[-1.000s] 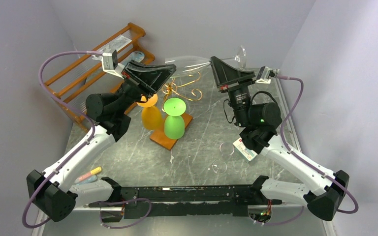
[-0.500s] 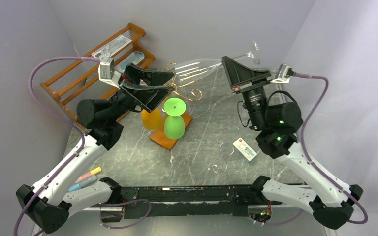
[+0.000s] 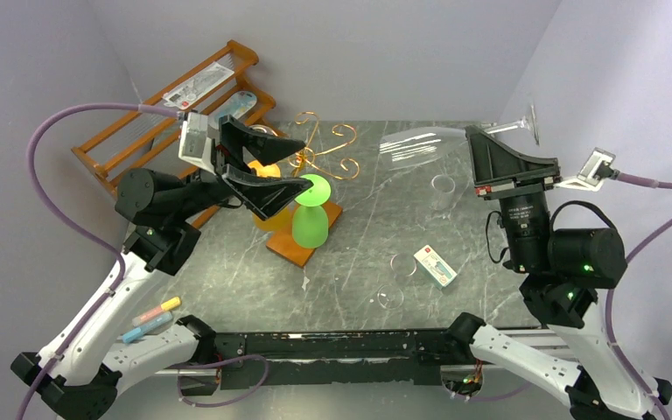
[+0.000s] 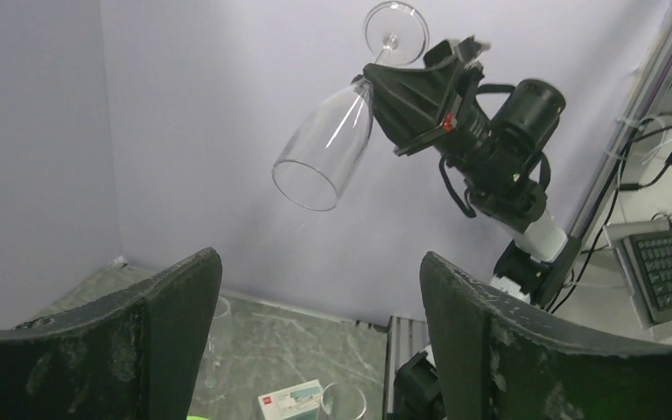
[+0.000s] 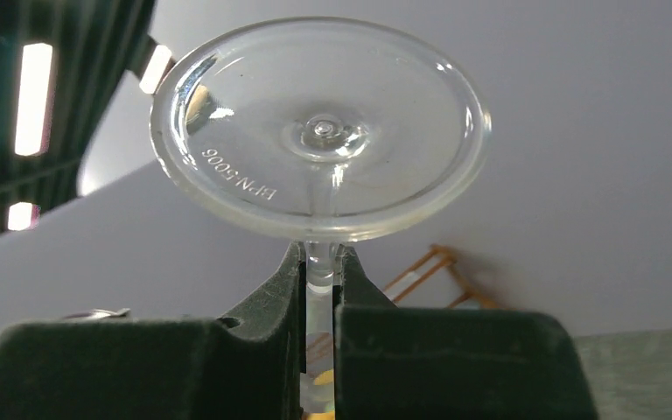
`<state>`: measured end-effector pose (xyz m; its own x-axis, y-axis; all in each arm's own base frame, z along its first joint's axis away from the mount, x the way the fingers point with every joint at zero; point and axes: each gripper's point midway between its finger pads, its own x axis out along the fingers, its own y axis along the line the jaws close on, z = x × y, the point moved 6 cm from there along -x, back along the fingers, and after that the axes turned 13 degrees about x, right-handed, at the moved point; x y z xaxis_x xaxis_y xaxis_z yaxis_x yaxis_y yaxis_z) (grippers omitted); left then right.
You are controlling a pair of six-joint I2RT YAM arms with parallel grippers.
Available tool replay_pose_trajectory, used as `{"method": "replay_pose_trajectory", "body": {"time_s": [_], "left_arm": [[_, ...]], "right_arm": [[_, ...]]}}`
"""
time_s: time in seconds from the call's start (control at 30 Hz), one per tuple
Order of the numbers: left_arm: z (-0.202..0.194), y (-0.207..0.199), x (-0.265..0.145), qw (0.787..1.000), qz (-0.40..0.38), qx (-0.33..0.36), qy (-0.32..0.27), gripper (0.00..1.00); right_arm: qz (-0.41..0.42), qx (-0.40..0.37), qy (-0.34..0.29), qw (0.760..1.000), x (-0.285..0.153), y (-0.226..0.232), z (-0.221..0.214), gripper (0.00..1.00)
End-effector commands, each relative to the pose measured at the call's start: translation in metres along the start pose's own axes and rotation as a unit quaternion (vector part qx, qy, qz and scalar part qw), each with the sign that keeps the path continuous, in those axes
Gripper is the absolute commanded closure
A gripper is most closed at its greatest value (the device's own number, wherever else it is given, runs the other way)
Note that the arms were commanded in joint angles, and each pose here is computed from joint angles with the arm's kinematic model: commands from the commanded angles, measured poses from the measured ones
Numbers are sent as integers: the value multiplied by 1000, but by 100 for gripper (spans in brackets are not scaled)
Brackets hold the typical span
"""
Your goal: Place the wine glass upside down on the wine glass rack
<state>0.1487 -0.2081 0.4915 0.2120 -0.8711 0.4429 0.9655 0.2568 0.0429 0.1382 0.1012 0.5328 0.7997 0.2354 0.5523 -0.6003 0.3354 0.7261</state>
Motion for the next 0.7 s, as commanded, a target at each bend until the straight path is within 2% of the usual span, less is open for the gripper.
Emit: {"method": "replay_pose_trajectory", "body": {"time_s": [0.0, 0.1, 0.23, 0.3, 0.4, 0.53, 0.67], "left_arm": [[-3, -4, 3, 998, -41, 33, 29, 8], [0, 3, 5, 999, -13, 47, 24, 4], [-4, 12, 14, 1000, -2, 24, 19, 3], [-6, 14, 21, 999, -22, 26, 32, 3], [-11, 26, 30, 998, -1, 6, 59, 4], [-20, 38, 41, 997, 25, -55, 50, 4], [-40, 44, 56, 986, 19, -164, 34, 7]], "right_arm": [[-66, -130, 3, 989, -7, -34, -1, 100], [-103, -191, 12, 976, -9, -52, -5, 100], [-135, -272, 35, 952, -8, -76, -17, 100], [-153, -305, 57, 938, -8, -90, -27, 100], [-143, -334, 90, 927, -5, -103, -46, 100], [-129, -385, 137, 904, -2, -121, -71, 100], [-101, -402, 166, 895, -5, -132, -89, 100]]}}
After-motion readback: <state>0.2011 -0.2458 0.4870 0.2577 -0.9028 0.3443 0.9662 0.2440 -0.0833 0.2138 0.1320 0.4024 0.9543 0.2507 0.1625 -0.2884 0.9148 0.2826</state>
